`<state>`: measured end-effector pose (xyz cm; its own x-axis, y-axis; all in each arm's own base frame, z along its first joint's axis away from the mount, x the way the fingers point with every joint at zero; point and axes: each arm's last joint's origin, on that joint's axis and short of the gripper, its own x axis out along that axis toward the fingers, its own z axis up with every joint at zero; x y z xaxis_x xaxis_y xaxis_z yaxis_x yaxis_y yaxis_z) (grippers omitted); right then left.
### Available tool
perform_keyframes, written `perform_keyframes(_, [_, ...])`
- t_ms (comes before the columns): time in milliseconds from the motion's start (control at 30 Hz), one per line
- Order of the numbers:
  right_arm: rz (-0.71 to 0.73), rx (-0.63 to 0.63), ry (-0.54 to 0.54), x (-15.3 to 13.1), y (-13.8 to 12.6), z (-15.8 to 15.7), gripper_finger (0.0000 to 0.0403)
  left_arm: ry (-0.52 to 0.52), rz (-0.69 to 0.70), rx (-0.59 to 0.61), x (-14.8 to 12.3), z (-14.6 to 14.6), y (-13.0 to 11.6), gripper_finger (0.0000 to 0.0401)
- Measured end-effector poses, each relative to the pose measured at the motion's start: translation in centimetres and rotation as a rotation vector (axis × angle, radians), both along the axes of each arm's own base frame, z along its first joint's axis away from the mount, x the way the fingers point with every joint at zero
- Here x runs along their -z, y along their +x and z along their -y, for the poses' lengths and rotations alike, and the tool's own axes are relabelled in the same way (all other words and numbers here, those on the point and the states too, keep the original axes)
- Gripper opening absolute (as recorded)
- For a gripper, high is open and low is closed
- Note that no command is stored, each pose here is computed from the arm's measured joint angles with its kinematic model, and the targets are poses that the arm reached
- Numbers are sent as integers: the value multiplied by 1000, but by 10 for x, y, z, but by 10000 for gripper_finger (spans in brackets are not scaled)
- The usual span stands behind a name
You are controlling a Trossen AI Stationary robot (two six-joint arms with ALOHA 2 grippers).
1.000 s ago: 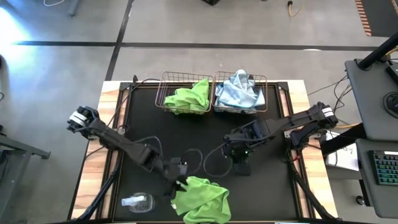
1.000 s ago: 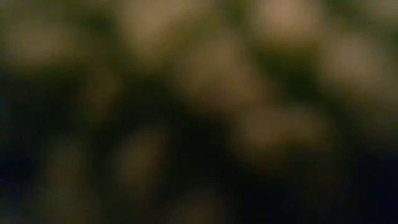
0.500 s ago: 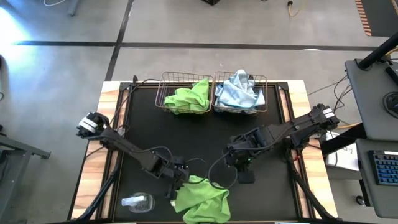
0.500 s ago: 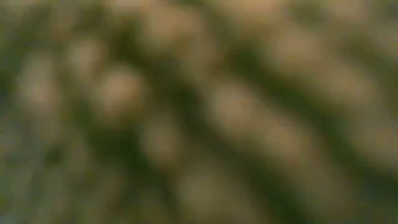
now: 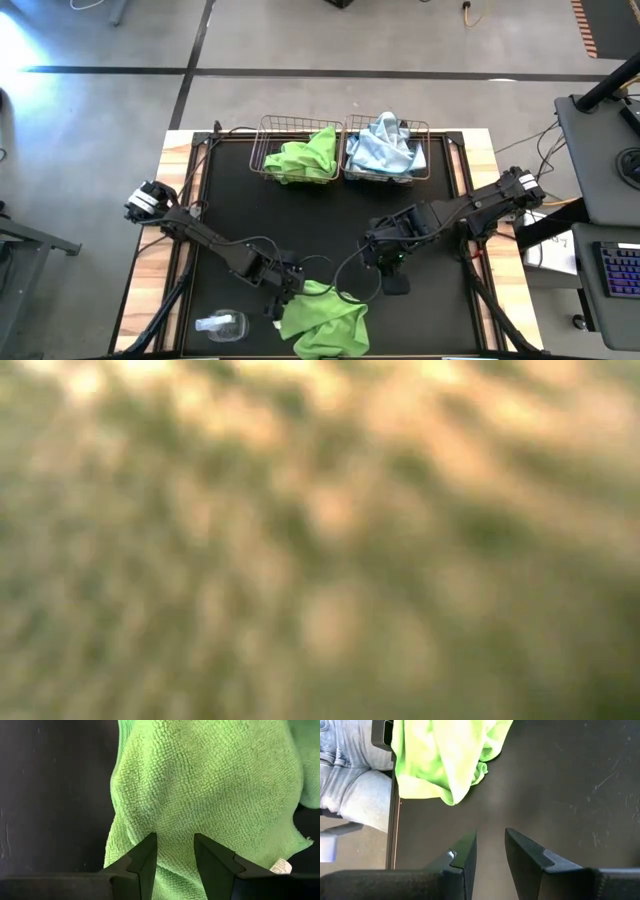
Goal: Sort microfiber towel by color & place in baskets
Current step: Put the green microfiber cloth into the left wire basket
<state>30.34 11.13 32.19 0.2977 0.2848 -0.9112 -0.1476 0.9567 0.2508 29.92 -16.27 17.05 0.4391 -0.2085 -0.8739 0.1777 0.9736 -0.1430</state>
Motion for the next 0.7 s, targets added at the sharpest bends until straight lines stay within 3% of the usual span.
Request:
perform_keyframes(367, [7, -21, -7, 0, 0, 0, 95, 15, -32, 1, 4, -2, -3, 115])
perform_keyframes(700, [10, -23, -7, 0, 0, 0, 95, 12, -140, -21, 30, 0, -2, 115])
